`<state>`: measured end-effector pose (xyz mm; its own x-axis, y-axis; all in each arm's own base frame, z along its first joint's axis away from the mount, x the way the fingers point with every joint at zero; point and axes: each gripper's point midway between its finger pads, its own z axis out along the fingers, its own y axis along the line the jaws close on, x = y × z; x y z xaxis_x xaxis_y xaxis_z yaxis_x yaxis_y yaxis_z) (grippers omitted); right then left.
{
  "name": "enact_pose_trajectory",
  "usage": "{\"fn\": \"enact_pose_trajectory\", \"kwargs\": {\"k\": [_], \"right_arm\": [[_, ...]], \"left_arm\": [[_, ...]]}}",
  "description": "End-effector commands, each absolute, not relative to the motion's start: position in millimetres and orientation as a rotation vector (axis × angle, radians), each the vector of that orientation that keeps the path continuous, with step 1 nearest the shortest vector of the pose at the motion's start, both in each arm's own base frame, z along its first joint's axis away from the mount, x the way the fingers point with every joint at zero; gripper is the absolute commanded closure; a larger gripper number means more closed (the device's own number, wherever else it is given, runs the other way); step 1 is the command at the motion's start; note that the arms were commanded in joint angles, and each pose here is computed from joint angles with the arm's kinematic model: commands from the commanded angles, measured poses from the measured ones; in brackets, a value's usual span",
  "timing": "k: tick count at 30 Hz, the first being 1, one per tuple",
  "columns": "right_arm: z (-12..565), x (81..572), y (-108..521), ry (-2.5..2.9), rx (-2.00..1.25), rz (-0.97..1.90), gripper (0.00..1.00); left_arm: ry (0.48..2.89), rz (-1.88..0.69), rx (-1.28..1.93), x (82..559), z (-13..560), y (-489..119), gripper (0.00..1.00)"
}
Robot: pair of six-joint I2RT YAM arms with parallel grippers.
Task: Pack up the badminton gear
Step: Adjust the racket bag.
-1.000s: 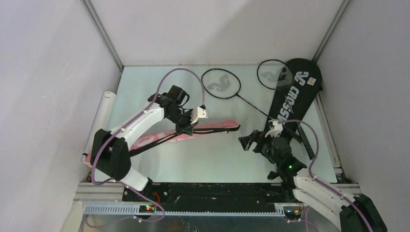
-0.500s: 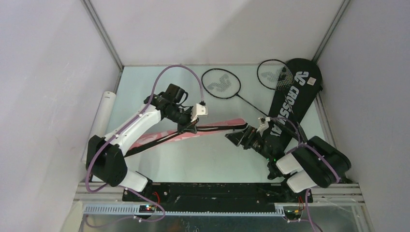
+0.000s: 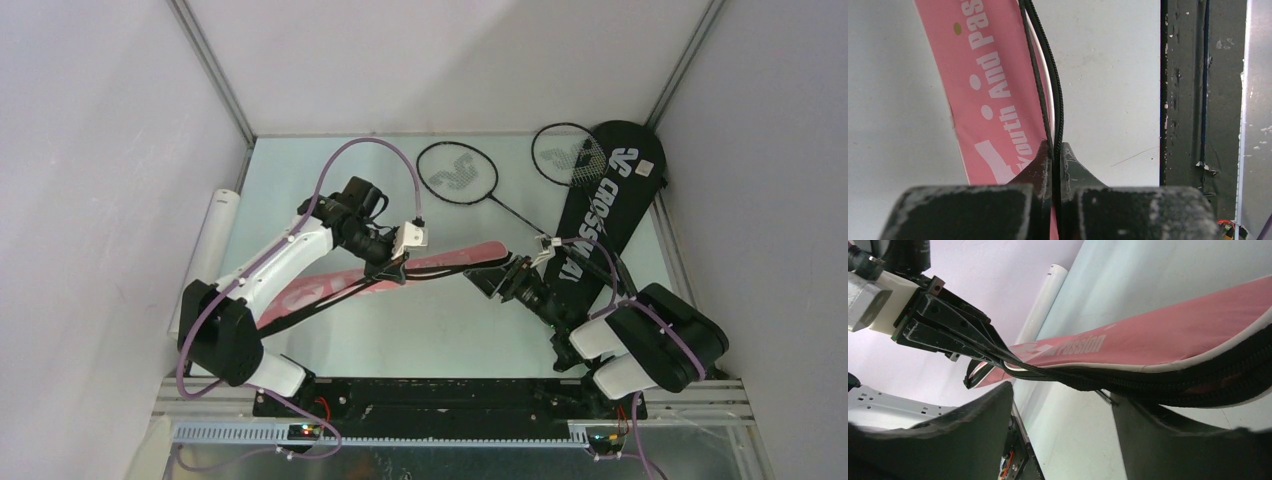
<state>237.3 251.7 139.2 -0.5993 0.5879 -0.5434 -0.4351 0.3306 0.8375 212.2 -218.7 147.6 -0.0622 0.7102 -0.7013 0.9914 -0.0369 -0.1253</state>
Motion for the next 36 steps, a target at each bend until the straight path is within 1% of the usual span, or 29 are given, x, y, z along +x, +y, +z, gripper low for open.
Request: {"fn": "enact_pose_trajectory", "kwargs": {"k": [1, 3, 4, 10, 16, 18, 19, 20, 25, 29, 33, 36], "right_arm": [[176.4, 237.6, 251.9, 1.538, 0.062, 1.438, 0.32], [179.3, 235.0, 249.8, 1.525, 0.055, 1.436, 0.39], [179.6, 234.6, 248.7, 1.522, 0.056, 1.432, 0.44], [178.3, 232.3, 244.3, 1.519, 0.060, 1.417, 0.59], [171.7, 236.8, 244.1, 1.543, 0.085, 1.411, 0.61], [169.6, 237.1, 245.1, 1.552, 0.082, 1.410, 0.66], [168.9, 237.0, 245.4, 1.555, 0.080, 1.411, 0.70], [166.5, 235.5, 246.4, 1.565, 0.072, 1.414, 0.71], [144.7, 228.5, 239.5, 1.644, 0.103, 1.394, 0.55], [144.0, 222.0, 238.3, 1.651, 0.091, 1.404, 0.48], [142.6, 214.6, 237.8, 1.679, 0.041, 1.387, 0.46], [129.2, 219.6, 230.5, 1.751, 0.046, 1.274, 0.45]], "left_arm": [[1.735, -0.961, 1.802, 200.4, 163.9, -227.2, 1.00], [1.738, -0.960, 1.804, 200.0, 163.8, -226.7, 1.00], [1.737, -0.958, 1.804, 200.2, 163.9, -226.6, 1.00], [1.734, -0.945, 1.810, 200.3, 163.9, -225.3, 1.00], [1.722, -0.939, 1.827, 196.8, 163.7, -223.0, 1.00], [1.722, -0.931, 1.829, 196.9, 162.7, -222.1, 1.00], [1.721, -0.927, 1.829, 196.9, 162.3, -221.8, 1.00], [1.721, -0.915, 1.825, 198.8, 162.5, -221.8, 1.00], [1.749, -0.864, 1.790, 208.4, 163.0, -222.1, 1.00], [1.766, -0.842, 1.770, 214.1, 162.3, -222.8, 1.00], [1.797, -0.842, 1.760, 216.9, 156.8, -223.1, 1.00], [1.805, -0.843, 1.760, 218.8, 154.9, -223.8, 1.00]]}}
